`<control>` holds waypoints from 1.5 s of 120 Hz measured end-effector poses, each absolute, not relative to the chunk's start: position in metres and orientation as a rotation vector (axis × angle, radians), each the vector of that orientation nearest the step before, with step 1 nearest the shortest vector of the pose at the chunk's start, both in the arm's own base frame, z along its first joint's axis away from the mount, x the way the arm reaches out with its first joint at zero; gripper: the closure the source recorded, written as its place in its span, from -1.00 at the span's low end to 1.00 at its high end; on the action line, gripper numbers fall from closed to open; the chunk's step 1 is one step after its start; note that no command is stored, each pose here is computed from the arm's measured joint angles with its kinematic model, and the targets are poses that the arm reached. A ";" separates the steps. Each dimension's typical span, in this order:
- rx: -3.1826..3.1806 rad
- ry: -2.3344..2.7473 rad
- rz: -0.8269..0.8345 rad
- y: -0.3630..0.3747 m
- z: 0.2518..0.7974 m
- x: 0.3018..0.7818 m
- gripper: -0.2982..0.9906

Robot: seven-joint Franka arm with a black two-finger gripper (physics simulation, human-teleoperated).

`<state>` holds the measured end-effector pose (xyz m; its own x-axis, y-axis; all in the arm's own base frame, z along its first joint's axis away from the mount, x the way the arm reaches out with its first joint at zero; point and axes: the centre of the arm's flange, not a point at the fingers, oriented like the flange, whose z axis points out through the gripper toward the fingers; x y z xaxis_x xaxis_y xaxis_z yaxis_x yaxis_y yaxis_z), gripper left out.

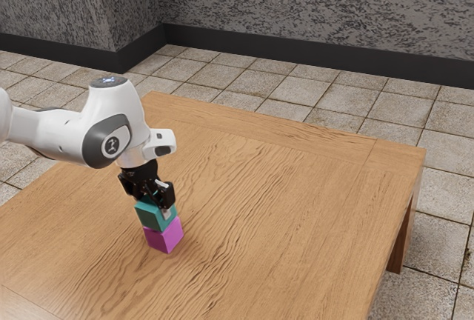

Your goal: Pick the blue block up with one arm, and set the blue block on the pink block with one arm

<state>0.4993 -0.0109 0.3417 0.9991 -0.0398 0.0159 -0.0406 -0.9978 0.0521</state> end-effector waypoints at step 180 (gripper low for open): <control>3.091 -0.065 0.177 0.002 0.475 0.519 -0.52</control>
